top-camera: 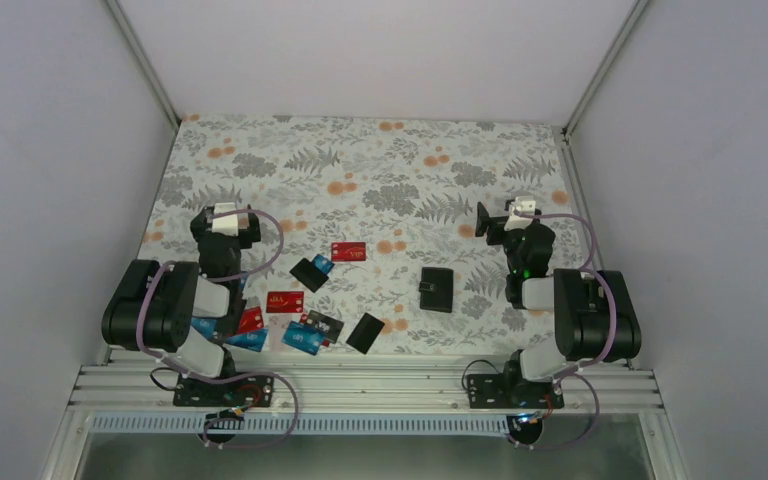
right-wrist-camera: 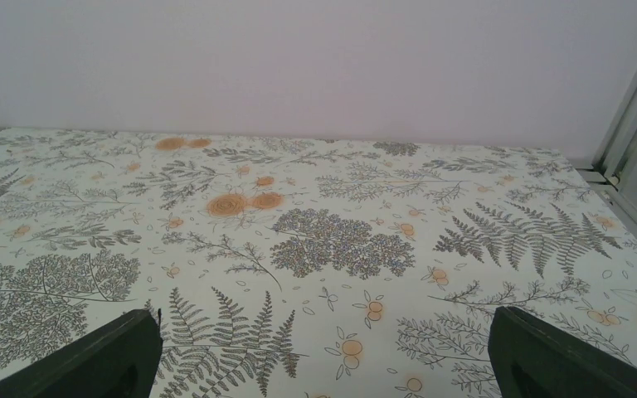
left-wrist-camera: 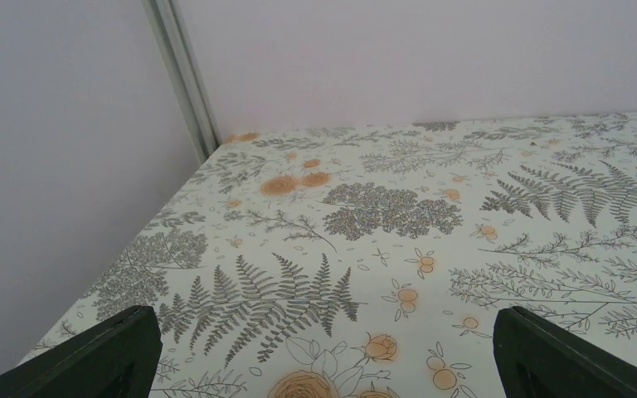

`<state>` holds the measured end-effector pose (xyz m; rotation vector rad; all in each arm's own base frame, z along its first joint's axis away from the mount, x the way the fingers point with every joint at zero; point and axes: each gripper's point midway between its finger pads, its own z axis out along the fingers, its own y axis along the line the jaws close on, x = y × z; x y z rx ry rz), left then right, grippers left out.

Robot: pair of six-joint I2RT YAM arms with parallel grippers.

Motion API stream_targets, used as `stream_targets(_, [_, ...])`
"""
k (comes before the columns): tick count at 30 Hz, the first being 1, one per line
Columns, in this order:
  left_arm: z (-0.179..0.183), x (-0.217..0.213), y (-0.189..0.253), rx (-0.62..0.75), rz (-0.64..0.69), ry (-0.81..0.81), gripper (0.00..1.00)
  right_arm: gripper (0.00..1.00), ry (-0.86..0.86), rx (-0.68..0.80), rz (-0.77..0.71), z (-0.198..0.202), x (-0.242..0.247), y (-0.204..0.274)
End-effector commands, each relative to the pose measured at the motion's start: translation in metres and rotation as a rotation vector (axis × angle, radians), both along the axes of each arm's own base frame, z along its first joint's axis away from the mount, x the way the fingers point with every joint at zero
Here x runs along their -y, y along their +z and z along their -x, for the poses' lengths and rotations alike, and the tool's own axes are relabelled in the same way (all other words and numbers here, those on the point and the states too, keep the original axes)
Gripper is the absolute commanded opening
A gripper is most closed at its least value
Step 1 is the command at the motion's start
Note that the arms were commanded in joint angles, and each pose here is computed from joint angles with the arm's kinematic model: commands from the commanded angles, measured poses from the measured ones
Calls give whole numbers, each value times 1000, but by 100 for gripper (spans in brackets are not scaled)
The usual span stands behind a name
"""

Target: Put the credit cards into the card holder

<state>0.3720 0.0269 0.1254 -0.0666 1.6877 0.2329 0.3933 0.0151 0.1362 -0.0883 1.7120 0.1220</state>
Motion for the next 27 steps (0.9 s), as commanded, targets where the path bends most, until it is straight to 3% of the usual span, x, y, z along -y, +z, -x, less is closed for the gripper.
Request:
stream_targets(1, [-5,3,16,62,15,-19,100,100,-5,45,9,0,2,9])
stream_targets(14, [-5,-4,20,60,27,23,100,100,-1,37,11,-1,2,9])
stream_targets(17, [-3,-4,22,67,22,21,100,100,19,-19,14,-11,-1,12])
stream_targets(21, [4,-6,33,91,9,59,100,100,-9,-111,-13,-38,4,43])
stream_targets(27, [-31,-9,58,-127,178,159,100,100,-73,-107,-190,-52,10,120])
